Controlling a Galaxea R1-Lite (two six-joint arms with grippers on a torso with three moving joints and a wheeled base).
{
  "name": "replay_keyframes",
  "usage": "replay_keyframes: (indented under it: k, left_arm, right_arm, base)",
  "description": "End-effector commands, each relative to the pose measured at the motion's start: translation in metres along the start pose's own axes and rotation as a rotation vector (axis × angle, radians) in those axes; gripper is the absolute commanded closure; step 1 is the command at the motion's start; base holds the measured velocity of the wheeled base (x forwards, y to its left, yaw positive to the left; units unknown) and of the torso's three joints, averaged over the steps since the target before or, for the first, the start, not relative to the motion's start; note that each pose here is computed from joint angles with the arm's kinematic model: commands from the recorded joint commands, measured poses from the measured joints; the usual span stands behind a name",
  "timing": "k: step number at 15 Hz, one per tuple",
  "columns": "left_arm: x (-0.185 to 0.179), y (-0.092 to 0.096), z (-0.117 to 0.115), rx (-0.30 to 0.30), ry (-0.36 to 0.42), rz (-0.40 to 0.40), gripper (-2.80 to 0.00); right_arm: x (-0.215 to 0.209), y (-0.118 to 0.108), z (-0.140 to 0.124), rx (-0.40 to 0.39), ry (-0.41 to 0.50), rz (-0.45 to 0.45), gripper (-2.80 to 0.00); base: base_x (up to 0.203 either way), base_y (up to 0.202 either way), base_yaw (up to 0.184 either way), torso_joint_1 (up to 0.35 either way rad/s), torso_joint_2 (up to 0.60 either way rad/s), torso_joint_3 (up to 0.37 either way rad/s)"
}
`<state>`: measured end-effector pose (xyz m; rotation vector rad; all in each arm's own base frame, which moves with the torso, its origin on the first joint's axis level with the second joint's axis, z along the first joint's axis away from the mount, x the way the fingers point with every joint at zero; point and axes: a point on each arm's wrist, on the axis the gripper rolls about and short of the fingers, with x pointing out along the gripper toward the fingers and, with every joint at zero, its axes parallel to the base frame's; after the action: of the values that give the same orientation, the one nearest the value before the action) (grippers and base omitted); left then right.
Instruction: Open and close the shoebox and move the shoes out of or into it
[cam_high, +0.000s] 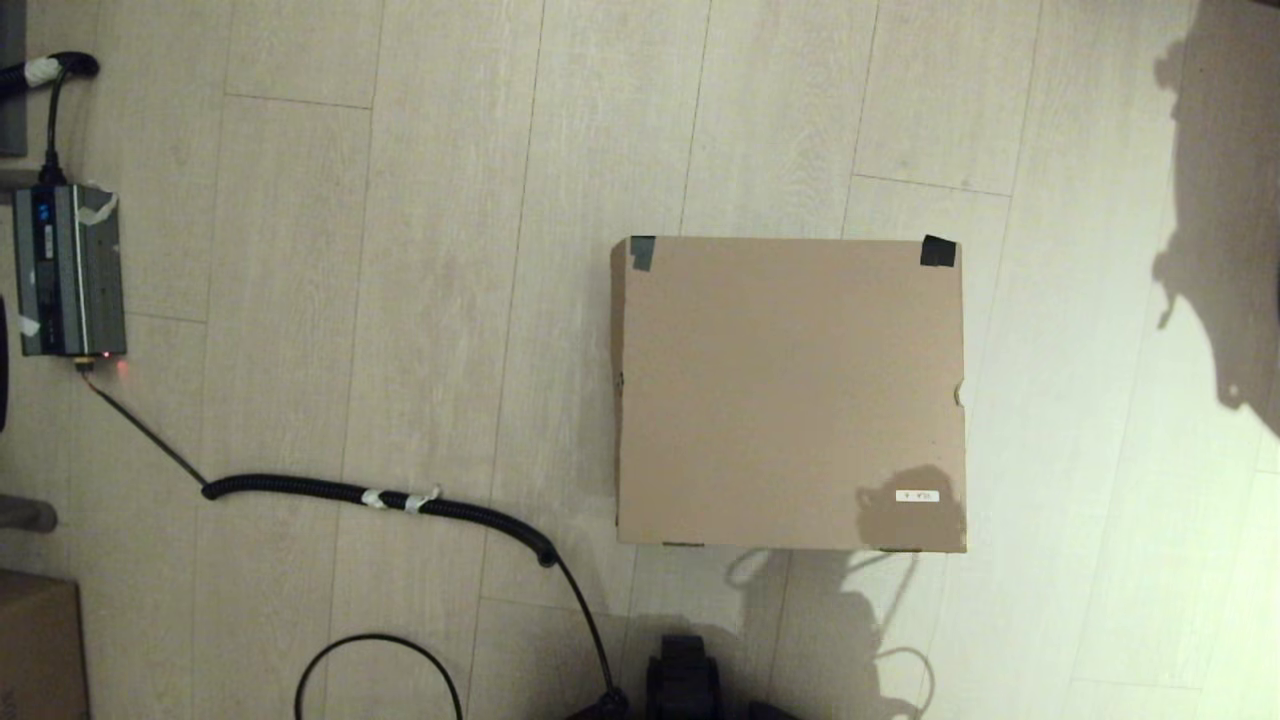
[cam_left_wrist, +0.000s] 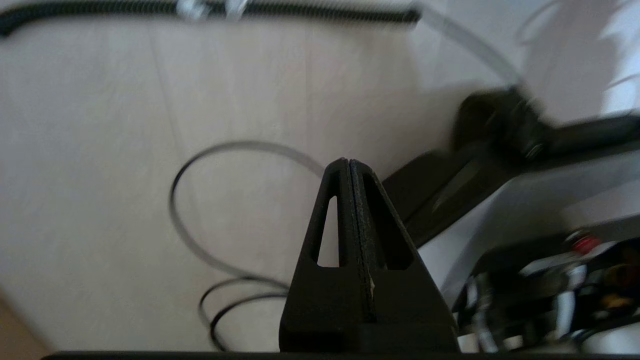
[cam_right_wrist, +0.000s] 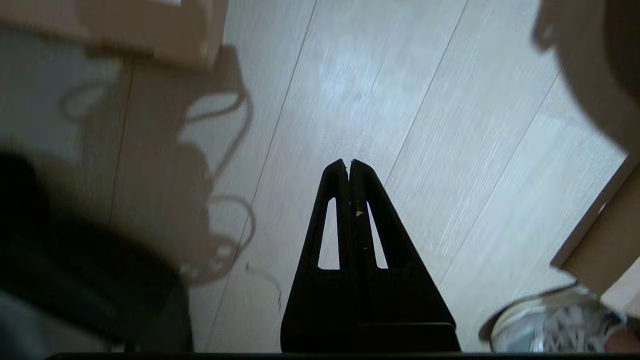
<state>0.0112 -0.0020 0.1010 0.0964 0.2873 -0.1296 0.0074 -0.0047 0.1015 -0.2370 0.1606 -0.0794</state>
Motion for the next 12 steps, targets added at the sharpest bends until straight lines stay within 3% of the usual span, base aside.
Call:
replay_keyframes:
  k: [1,3,5,9,10,12]
  left_arm:
    - [-0.013,-0.002,-0.019,-0.003,-0.095,0.044,0.0]
    - [-0.016,-0.003,-0.027,-0.014,-0.113,0.08,0.0]
    - [-0.017,-0.004,-0.029,-0.015,-0.123,0.079,0.0]
    - [-0.026,-0.006,-0.034,-0.007,-0.253,0.088,0.0]
    - [-0.026,-0.006,-0.034,-0.008,-0.269,0.091,0.0]
    - [-0.026,-0.006,-0.034,-0.015,-0.272,0.094,0.0]
  right_arm:
    - [-0.007,0.0,-0.012,-0.015,0.075,0.016,0.0]
    - [-0.009,0.001,-0.012,-0.027,0.133,0.013,0.0]
    - [-0.009,0.003,-0.012,-0.031,0.174,-0.068,0.0]
    - [-0.005,0.009,-0.016,-0.012,0.06,0.072,0.0]
    - [-0.006,0.011,-0.02,-0.01,0.095,0.115,0.0]
    - [-0.007,0.011,-0.021,-0.012,0.065,0.207,0.0]
  base:
    - [0.0,0.0,0.0,0.0,0.0,0.0]
    - [0.0,0.0,0.0,0.0,0.0,0.0]
    - [0.0,0.0,0.0,0.0,0.0,0.0]
    - [0.0,0.0,0.0,0.0,0.0,0.0]
    - [0.0,0.0,0.0,0.0,0.0,0.0]
    - [0.0,0.0,0.0,0.0,0.0,0.0]
